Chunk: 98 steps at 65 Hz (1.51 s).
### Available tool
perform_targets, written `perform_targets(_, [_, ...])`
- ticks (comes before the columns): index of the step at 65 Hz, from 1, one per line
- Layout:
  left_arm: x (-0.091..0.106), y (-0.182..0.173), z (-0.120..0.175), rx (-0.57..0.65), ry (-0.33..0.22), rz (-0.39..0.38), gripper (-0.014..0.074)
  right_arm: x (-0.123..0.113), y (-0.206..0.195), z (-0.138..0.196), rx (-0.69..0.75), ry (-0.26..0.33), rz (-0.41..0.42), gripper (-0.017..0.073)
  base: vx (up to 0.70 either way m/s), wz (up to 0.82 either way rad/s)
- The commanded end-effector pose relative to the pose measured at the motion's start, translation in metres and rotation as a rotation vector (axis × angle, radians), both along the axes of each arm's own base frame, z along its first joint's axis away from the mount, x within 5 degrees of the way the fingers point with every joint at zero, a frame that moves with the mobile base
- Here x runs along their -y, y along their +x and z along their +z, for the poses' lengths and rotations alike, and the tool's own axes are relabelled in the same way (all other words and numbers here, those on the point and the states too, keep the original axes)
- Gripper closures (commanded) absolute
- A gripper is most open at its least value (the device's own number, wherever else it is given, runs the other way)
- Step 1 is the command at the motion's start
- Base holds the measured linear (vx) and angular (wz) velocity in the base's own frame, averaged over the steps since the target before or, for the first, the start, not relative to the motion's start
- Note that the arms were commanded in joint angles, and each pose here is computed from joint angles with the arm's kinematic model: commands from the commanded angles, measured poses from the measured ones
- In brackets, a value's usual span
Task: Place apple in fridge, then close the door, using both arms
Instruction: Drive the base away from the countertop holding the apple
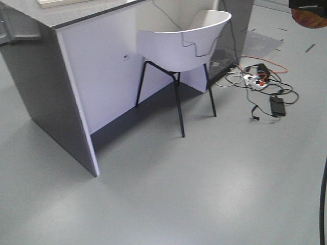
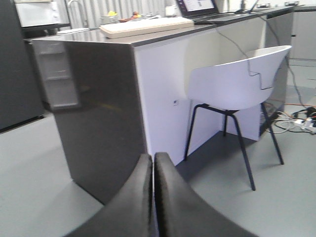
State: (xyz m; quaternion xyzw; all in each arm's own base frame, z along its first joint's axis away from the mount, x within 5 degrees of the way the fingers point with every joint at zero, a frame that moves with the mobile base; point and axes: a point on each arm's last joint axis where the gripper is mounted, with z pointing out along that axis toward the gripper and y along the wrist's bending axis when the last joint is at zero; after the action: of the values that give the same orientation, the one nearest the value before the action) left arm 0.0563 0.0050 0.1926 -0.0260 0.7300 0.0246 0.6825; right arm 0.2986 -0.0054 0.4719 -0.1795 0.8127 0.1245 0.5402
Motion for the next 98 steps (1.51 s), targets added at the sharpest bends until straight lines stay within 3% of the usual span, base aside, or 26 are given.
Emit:
perform_targets(1, [0.0016,-0.0019,0.0135,0.101,-0.003,-0.019,0.0601,-0.001,-0.0117,0.025,0.118,0.037,-0.027,0.044,-0.01,0.33])
perform_targets(98, [0.0016,-0.0019,0.0135,0.101,-0.003,-0.019,0.0601,-0.001,-0.0117,0.025,0.118,0.037,-0.027,0.044,0.0,0.34])
